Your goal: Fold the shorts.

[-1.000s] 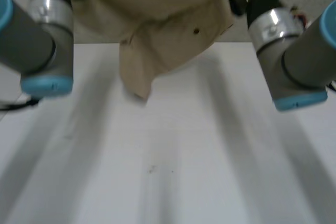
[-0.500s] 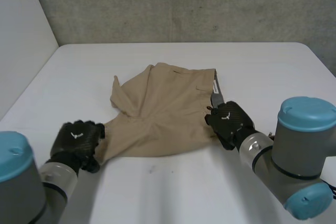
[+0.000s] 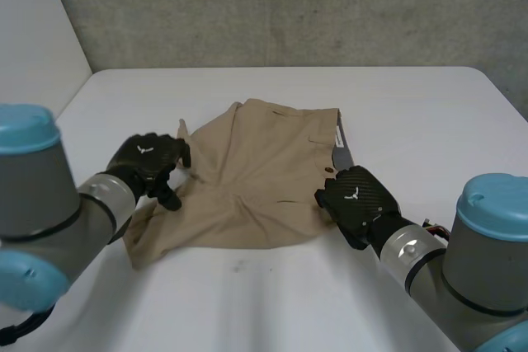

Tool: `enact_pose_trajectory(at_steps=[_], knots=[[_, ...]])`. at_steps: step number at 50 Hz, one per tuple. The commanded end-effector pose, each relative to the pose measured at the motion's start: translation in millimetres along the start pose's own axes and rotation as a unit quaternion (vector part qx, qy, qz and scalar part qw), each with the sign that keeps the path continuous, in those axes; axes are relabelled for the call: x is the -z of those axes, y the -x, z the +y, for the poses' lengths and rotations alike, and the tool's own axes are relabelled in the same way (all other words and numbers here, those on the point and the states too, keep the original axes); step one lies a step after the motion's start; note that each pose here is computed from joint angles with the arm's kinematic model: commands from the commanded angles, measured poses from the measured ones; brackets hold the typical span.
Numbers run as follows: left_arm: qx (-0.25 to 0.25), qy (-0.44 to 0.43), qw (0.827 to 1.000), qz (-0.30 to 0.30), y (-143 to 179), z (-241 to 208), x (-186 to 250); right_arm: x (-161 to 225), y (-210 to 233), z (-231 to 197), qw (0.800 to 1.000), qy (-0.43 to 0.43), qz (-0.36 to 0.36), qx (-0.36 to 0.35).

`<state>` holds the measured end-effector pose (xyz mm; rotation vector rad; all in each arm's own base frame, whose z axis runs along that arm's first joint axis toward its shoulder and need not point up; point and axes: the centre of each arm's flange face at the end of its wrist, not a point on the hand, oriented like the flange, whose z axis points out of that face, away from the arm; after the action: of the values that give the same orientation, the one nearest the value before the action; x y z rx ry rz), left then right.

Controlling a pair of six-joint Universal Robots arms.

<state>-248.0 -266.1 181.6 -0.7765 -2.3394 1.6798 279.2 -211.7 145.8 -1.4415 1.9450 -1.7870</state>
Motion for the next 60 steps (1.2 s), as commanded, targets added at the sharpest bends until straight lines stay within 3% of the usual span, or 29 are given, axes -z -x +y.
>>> enact_pose_trajectory(at_steps=[1,19,29,33,37,44,48,55,60], knots=[[0.016,0.088,0.996,0.004,9.9,27.5,-31.5,6.0,4.4,1.2,1.0,-0.007,-0.015,0.005],[0.019,0.1,0.995,0.005,6.7,39.5,-46.5,5.5,1.6,0.8,1.0,-0.007,-0.009,0.007],[0.013,0.012,1.0,-0.014,16.8,-22.0,-7.2,3.6,-25.0,-18.9,0.999,-0.031,0.029,0.012],[0.006,-0.047,0.999,-0.027,21.9,-58.9,19.3,11.7,-40.7,-45.3,0.998,-0.046,0.039,0.017],[-0.005,-0.121,0.992,-0.042,26.1,-100.5,53.3,30.0,-71.6,-99.8,0.994,-0.085,0.065,0.028],[-0.025,-0.284,0.955,-0.084,39.1,-191.1,143.4,66.2,-117.5,-180.6,0.984,-0.139,0.107,0.043],[-0.026,-0.311,0.945,-0.092,42.0,-212.2,168.1,81.8,-142.9,-208.9,0.976,-0.163,0.137,0.034],[-0.018,-0.262,0.962,-0.077,37.0,-192.3,156.2,73.9,-149.2,-197.6,0.982,-0.138,0.129,-0.014],[-0.001,-0.19,0.98,-0.063,36.0,-157.6,119.1,44.5,-124.8,-148.3,0.985,-0.066,0.071,-0.14]])
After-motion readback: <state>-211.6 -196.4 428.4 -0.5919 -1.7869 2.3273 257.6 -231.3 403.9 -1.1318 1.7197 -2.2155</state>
